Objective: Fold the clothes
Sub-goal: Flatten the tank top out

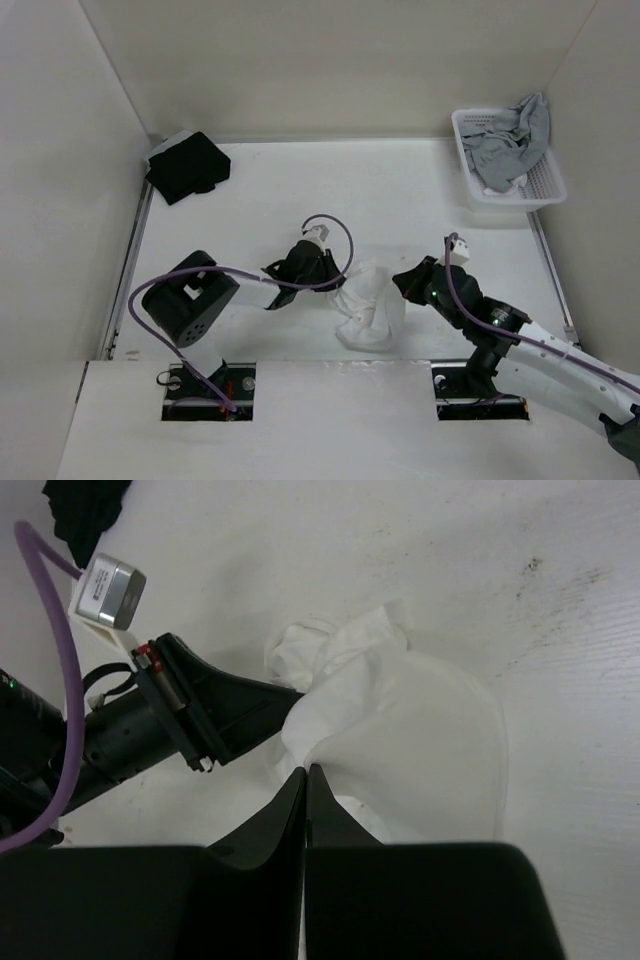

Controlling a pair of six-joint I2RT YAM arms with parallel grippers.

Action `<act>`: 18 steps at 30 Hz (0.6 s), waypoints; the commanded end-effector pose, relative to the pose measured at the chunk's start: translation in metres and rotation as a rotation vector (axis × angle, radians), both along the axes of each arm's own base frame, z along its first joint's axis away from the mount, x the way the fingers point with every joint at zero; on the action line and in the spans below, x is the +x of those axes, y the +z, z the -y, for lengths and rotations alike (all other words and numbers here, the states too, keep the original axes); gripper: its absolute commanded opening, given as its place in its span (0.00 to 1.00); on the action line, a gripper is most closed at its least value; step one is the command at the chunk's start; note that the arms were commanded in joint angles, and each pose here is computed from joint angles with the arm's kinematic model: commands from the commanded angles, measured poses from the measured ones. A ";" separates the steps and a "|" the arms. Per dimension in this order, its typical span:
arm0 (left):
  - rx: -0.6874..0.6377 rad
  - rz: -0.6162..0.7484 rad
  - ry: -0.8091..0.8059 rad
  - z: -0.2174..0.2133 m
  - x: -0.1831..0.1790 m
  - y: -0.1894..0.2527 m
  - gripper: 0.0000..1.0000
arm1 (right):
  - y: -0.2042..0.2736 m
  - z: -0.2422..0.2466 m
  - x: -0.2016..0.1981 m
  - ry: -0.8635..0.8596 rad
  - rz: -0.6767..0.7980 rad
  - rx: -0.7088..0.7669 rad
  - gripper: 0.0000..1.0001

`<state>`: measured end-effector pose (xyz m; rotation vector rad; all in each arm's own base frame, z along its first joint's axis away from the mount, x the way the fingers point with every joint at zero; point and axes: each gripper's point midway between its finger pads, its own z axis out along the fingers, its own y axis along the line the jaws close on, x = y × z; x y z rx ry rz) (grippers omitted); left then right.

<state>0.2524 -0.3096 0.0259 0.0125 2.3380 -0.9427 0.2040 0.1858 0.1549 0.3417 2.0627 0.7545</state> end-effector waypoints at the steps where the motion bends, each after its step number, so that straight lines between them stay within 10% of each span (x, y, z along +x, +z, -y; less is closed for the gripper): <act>1: -0.072 0.108 0.087 0.006 0.054 0.048 0.04 | 0.035 -0.012 0.014 0.007 0.084 0.066 0.00; 8: -0.147 0.395 0.433 -0.044 0.173 0.175 0.09 | 0.016 -0.006 0.023 -0.018 0.070 0.036 0.00; 18: -0.051 0.368 0.456 -0.065 0.183 0.153 0.49 | -0.026 0.018 0.026 -0.102 -0.014 0.012 0.00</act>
